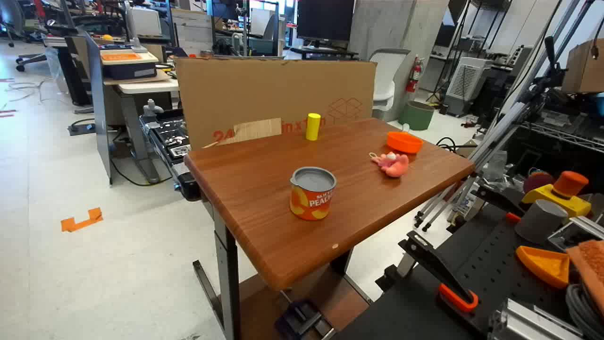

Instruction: Push the can backwards.

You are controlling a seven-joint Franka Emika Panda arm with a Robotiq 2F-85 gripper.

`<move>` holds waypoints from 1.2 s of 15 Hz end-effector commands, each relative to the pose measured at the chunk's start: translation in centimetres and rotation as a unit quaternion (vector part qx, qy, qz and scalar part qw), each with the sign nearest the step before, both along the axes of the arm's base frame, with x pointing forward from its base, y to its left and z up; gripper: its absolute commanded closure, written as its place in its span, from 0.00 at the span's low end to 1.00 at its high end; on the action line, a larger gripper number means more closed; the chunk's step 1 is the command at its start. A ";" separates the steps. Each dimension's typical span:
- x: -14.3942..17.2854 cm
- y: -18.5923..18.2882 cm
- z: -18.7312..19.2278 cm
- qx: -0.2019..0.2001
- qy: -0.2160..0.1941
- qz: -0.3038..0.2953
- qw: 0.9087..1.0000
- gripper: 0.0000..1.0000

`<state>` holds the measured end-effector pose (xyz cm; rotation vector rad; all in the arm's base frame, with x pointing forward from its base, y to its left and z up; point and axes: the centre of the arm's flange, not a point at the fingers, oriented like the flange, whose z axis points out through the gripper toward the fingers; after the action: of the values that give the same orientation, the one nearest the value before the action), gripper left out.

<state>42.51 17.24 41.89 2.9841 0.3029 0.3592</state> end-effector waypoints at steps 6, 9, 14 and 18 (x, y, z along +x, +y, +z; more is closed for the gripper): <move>0.0 0.0 0.0 0.000 0.000 0.000 1.000 0.00; 0.4 0.1 -1.1 -0.003 0.013 -0.024 1.000 0.00; 0.9 1.0 -7.0 0.001 0.085 -0.136 0.987 0.00; 1.1 1.6 -14.2 -0.039 0.104 -0.177 0.978 0.00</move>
<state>42.55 17.33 32.47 2.9662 -0.1275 0.0397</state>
